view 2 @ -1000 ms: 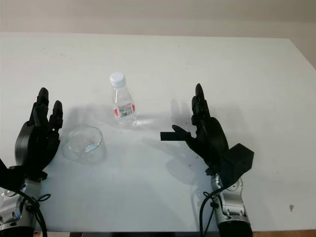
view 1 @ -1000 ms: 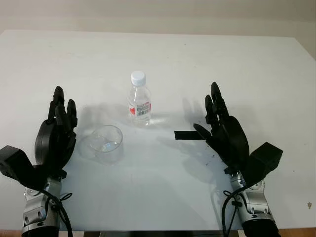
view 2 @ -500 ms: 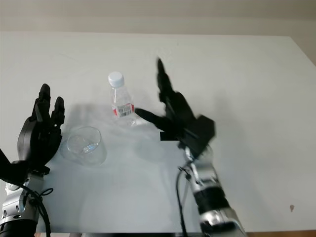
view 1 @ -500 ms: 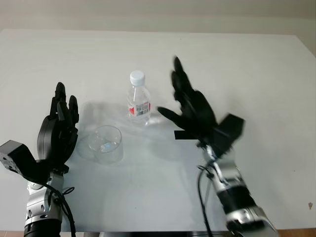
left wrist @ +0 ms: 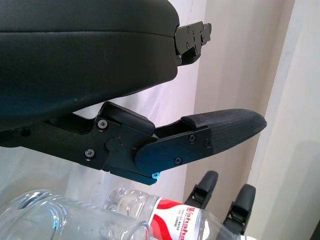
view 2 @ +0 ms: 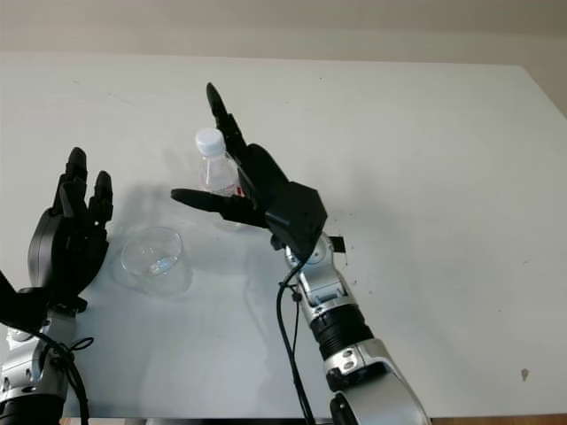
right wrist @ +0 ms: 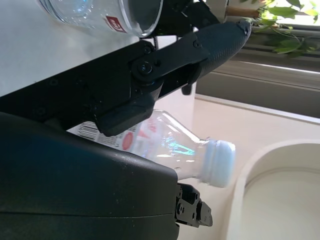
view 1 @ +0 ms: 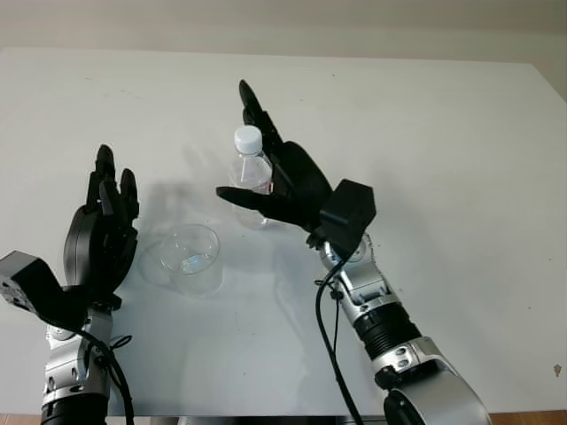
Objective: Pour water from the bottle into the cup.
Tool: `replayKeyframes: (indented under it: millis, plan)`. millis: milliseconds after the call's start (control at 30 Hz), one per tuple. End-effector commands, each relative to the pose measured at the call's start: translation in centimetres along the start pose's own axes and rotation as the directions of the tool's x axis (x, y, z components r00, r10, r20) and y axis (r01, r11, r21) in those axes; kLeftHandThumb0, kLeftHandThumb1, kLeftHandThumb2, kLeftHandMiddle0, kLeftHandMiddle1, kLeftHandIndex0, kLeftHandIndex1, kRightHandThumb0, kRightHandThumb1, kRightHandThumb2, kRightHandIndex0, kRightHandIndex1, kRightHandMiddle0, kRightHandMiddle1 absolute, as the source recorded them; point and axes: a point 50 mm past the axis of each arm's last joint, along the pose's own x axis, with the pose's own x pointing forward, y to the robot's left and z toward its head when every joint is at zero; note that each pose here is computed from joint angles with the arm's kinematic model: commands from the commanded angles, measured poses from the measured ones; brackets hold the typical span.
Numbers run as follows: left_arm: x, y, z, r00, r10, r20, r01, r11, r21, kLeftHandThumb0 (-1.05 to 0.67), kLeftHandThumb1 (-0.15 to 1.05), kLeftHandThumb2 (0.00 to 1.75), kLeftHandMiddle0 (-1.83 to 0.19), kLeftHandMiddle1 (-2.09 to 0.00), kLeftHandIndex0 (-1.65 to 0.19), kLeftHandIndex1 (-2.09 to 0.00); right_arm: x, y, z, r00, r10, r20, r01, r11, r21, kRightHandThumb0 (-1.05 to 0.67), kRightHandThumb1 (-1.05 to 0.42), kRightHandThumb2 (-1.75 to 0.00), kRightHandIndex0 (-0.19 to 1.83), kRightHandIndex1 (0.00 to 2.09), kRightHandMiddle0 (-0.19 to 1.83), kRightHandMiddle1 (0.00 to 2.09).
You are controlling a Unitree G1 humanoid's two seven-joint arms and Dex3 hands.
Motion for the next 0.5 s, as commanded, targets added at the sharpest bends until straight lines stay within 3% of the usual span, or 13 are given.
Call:
replayKeyframes:
  millis: [0, 467]
  plan:
    - [-0.7, 0.4, -0.8, 0.999, 0.02, -0.037, -0.02, 1.0, 0.0, -0.81, 1.05, 0.71, 0.19, 0.0, 0.19, 0.0, 0.5, 0.8, 0.0, 1.0, 0.013, 0.001, -0.013, 1.0, 0.012, -1.02, -0.95, -0.05, -0.19, 0.0, -0.19, 0.0]
    - [-0.6, 0.5, -0.8, 0.999, 0.025, -0.036, -0.025, 1.0, 0.004, -0.83, 1.05, 0.68, 0.19, 0.0, 0.19, 0.0, 0.7, 1.3, -2.2, 0.995, -0.012, -0.096, 0.014, 1.0, 0.024, -0.98, -0.98, -0.06, -0.19, 0.0, -0.19, 0.0]
